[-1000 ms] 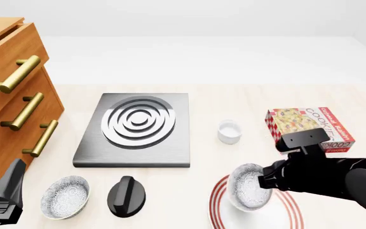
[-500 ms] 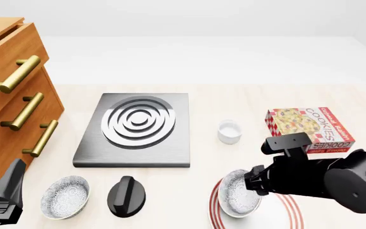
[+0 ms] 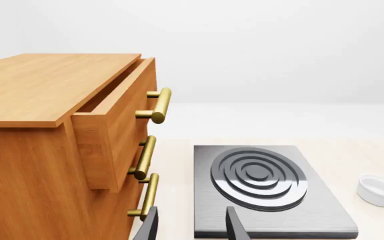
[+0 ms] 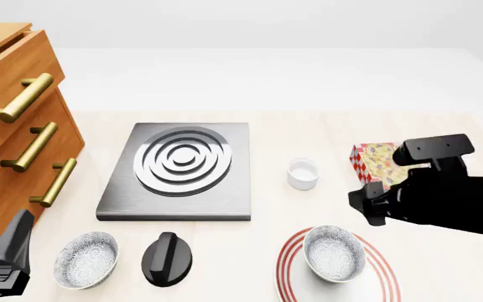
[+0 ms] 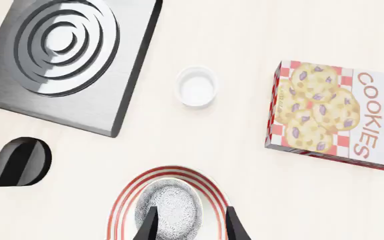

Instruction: Pick the akita bowl between the plate and the ramekin and place it on the plate.

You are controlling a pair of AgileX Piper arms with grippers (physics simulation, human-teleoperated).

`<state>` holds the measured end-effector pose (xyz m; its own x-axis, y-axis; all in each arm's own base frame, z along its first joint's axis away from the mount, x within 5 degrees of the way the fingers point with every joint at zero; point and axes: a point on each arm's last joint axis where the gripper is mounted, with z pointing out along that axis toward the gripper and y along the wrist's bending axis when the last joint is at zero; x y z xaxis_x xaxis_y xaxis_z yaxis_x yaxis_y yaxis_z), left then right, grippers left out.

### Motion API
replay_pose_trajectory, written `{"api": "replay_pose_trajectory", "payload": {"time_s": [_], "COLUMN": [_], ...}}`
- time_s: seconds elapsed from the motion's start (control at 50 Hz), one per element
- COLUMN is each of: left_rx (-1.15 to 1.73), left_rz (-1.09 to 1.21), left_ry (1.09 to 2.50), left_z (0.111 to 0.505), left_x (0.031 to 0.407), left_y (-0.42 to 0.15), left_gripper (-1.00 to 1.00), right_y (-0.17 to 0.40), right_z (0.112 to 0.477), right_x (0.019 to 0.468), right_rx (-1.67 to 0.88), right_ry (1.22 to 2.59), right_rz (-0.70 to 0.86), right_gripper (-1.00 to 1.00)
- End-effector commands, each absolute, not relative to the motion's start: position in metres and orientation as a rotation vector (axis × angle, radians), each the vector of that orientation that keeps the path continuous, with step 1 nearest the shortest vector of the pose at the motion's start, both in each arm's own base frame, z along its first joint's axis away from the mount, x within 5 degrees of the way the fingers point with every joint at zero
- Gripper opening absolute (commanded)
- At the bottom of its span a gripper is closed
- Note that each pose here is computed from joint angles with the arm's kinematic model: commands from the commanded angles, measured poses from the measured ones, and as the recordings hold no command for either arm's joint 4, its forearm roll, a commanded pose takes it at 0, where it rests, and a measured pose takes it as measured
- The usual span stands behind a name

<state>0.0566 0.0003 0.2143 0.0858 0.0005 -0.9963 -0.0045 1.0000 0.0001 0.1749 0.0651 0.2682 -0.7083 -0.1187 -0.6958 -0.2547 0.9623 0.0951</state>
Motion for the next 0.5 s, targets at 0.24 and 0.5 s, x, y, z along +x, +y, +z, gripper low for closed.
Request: {"api": "replay_pose_trajectory", "payload": {"time_s": [0.24,0.5], "left_rx": [-0.003,-0.003], "left_rz": [0.004,0.004], "left_ry": [1.485,1.485], "left_z": [0.214,0.214], "left_x": [0.057,0.057], "left_y": [0.0,0.0], "left_gripper": [1.0,1.0], "right_y": [0.041,0.019], "right_z": [0.382,0.429], "right_x": [0.129,0.115], "right_rx": [-0.242,-0.112], "right_ry": [2.063,1.746], "right_rz": [0.235,0.142], "right_gripper": [1.0,1.0]}}
